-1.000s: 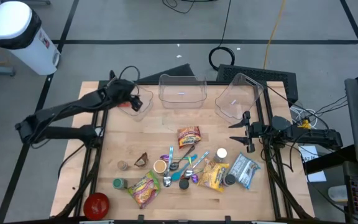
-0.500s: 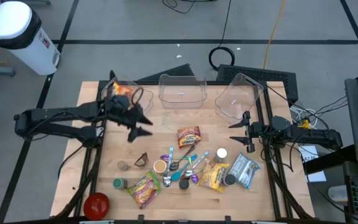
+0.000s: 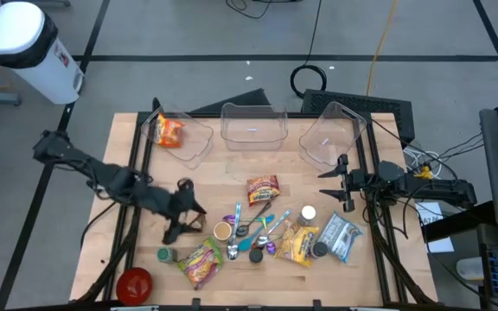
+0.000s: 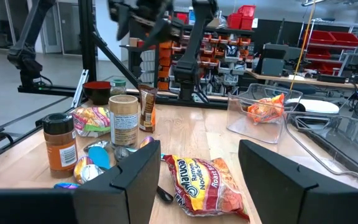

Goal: Pick & Place Food Item
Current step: Put the green noodle pack into the left transparent bin

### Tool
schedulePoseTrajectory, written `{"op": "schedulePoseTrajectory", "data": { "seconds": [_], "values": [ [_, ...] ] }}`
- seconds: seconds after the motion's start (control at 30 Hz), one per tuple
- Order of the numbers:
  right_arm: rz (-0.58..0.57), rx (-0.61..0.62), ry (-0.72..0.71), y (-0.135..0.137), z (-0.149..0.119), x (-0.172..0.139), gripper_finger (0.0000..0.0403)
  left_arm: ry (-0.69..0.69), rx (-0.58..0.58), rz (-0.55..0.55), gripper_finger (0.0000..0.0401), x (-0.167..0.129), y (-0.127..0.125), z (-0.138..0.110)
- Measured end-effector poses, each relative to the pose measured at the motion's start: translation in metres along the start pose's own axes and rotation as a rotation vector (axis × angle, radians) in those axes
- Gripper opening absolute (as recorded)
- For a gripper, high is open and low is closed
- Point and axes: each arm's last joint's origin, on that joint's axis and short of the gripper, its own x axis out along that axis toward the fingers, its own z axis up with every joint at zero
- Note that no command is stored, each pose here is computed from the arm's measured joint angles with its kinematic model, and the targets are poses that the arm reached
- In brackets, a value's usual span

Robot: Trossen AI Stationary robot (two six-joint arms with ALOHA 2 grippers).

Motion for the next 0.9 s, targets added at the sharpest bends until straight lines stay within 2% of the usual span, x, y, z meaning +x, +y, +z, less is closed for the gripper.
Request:
{"op": "schedulePoseTrajectory", "data": {
  "seconds": [0.17, 0.4, 0.6, 0.9],
  "values": [
    [0.0, 0.0, 0.0, 0.0, 0.0, 0.0, 0.021, 0.127, -0.043, 0.026, 0.0273, 0.03, -0.028, -0.016],
    [0.0, 0.0, 0.0, 0.0, 0.0, 0.0, 0.021, 0.305, -0.13, 0.078, 0.0273, 0.071, -0.052, -0.051],
    [0.0, 0.0, 0.0, 0.0, 0.0, 0.0, 0.021, 0.382, -0.261, 0.154, 0.0273, 0.094, -0.059, -0.071],
    [0.0, 0.0, 0.0, 0.0, 0.0, 0.0, 0.021, 0.46, -0.298, 0.253, 0.0273, 0.121, -0.055, -0.093]
  ]
}}
